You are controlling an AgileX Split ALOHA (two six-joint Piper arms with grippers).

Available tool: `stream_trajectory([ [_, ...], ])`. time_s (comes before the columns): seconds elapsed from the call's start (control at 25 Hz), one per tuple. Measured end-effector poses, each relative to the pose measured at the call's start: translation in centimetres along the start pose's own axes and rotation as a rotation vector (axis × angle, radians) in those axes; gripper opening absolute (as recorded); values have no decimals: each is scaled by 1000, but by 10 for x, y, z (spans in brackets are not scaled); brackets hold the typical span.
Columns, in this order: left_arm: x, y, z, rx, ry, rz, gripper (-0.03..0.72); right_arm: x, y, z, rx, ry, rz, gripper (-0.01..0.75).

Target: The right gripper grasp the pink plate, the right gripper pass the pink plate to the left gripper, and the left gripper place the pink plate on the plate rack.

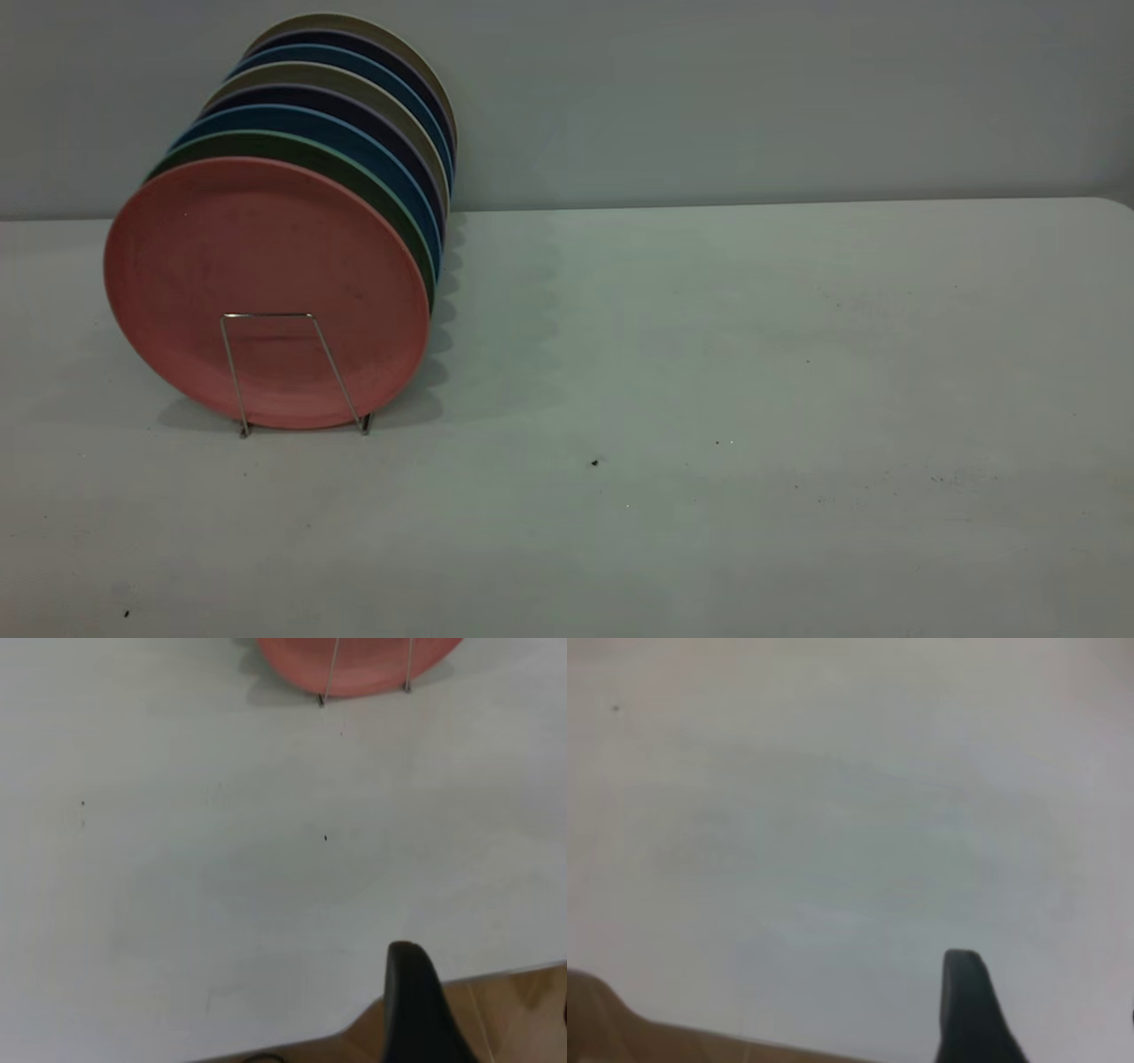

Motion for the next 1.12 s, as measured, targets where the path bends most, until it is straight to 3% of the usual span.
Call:
stream_trajectory([
  [1.12, 1, 7, 0, -8, 8, 42, 425, -2, 1, 1, -1, 5, -5, 444],
])
Point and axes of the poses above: a point on each arm's last joint axis where the gripper is mounted, x pointing back along that axis away from the gripper, y along the wrist's bending axis when the last joint is at zero, z = x × y, the point moved 2 cm from there along -x, pointing out along that axis toward the gripper, and after that the axes turned 11 degrees about x, right-handed, at the moved point
